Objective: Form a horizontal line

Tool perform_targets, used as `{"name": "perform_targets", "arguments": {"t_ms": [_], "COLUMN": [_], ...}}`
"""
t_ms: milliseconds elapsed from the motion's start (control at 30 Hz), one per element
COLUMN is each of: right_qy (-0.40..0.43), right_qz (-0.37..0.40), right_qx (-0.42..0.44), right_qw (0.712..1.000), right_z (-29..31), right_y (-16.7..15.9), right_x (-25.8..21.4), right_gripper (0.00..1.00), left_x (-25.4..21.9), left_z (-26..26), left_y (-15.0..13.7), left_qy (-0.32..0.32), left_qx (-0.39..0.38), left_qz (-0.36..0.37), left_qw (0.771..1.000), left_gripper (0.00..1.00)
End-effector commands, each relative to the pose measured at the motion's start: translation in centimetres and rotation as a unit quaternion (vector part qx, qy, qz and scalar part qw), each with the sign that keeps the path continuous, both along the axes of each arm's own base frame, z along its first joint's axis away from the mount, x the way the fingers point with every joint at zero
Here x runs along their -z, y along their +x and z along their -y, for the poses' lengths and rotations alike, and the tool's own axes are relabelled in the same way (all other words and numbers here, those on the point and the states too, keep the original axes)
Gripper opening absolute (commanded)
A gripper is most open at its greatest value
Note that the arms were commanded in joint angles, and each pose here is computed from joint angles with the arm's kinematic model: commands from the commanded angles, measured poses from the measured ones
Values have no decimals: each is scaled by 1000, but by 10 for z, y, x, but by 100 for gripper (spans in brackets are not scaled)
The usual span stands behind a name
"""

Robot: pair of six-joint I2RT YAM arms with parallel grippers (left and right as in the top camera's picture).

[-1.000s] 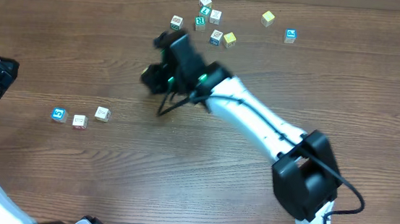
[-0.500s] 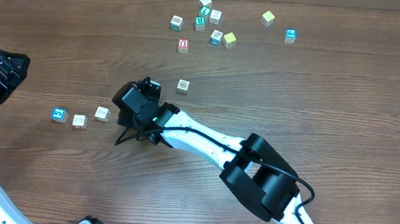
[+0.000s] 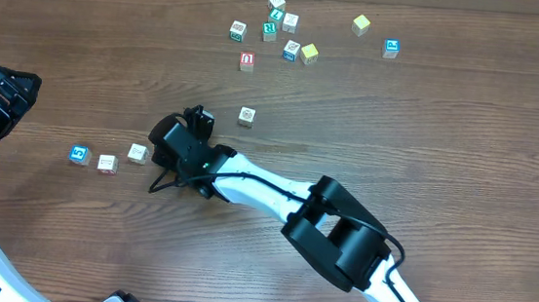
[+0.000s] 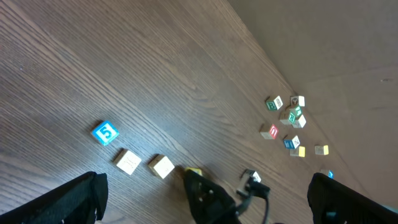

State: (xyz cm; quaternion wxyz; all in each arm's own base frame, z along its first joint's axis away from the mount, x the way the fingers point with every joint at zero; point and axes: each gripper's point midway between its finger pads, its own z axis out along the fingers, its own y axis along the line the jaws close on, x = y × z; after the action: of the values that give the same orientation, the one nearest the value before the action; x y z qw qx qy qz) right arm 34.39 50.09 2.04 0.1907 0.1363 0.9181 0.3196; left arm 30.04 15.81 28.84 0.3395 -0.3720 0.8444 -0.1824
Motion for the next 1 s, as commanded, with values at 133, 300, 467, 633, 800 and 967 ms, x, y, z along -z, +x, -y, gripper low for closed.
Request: {"name": "perform_targets", "arguments": {"t_ms": [133, 300, 467, 633, 800, 967], "right_qy": [20, 8, 21, 13, -2, -12], "right_qz": [-20, -32, -50, -28, -7, -49], "right_qx": [39, 30, 10, 7, 30, -22], "right_qw": [999, 999, 998, 1000, 1000, 998], "right_z": [-5, -4, -11, -3, 24, 38], "right_y": [0, -9, -17, -7, 20, 16], "right_x": [17, 23, 21, -1, -28, -19], "right_gripper": [14, 40, 70, 100, 100, 80], "left_x": [-7, -7, -7, -7, -7, 4], "left_z": [1, 1, 1, 1, 1, -14], "left_y": [3, 3, 3, 3, 3, -2], "left_qy": [13, 13, 12, 12, 13, 36], "left_qx": [14, 14, 14, 14, 14, -12], "left_qz": [12, 11, 11, 11, 11, -21], "left_qw": [1000, 1000, 1000, 1000, 1000, 999], "left_gripper": [100, 100, 100, 99, 99, 50]}}
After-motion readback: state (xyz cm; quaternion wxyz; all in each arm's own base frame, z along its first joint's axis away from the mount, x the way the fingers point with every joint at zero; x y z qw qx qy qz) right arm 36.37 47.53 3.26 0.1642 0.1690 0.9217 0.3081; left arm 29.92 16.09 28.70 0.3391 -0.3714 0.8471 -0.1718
